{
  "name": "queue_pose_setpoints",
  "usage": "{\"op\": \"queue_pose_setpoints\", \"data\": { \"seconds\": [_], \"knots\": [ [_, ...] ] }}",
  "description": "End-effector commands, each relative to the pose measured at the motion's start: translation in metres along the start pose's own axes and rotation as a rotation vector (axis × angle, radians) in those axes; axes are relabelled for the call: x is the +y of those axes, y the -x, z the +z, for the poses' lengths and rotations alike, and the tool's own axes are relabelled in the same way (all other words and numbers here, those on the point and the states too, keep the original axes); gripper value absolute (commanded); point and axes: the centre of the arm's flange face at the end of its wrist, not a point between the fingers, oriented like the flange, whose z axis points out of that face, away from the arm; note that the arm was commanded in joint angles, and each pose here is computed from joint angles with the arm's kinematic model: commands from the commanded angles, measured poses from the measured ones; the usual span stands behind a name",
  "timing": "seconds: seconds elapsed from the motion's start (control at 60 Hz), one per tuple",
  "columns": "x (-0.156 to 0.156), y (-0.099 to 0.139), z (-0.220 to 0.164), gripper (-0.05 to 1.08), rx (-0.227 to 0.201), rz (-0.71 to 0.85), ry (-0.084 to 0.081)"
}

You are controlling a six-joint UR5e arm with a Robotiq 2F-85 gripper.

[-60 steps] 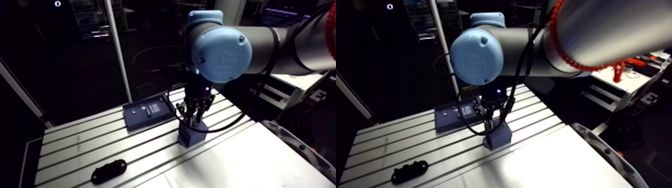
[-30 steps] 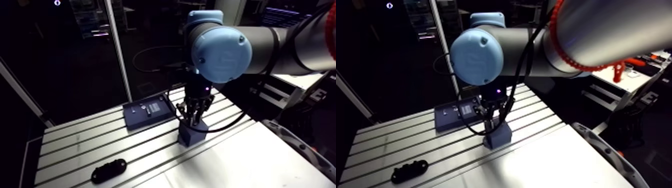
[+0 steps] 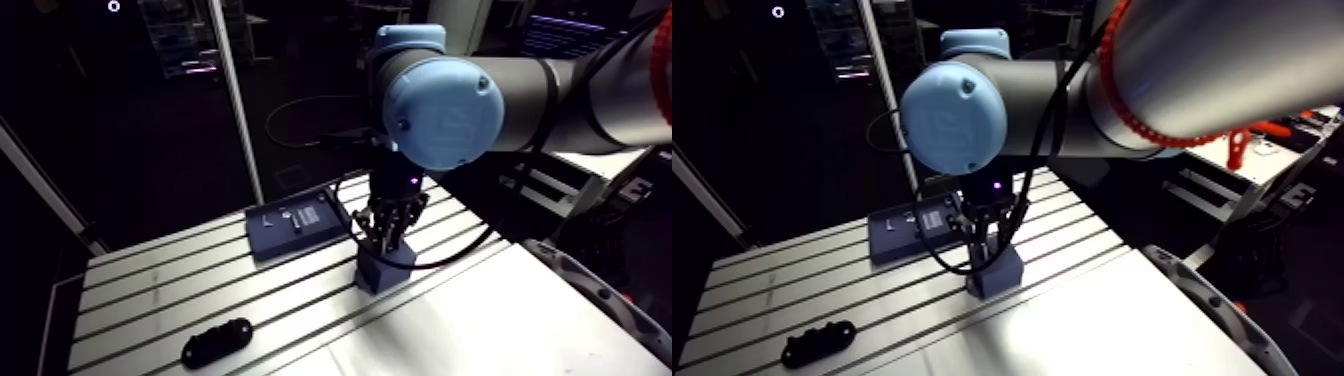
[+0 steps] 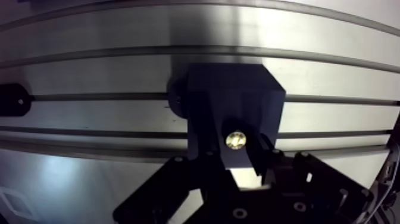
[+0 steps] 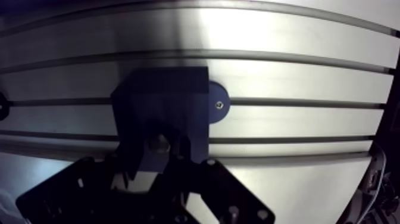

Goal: Pick up the M10 bolt and insert it into the hex recess until seated.

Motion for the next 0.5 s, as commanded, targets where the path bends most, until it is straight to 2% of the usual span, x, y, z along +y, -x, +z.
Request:
{"op": "queue_pose_setpoints", "data": {
  "seconds": [0.017,0.5],
  "knots": [
    [0.0001,0.0002,0.0002,0.61,0.0,0.0,0.0],
    [0.0,-0.0012,-0.0028,0.61,0.007,-0.001,0.003]
  ]
}}
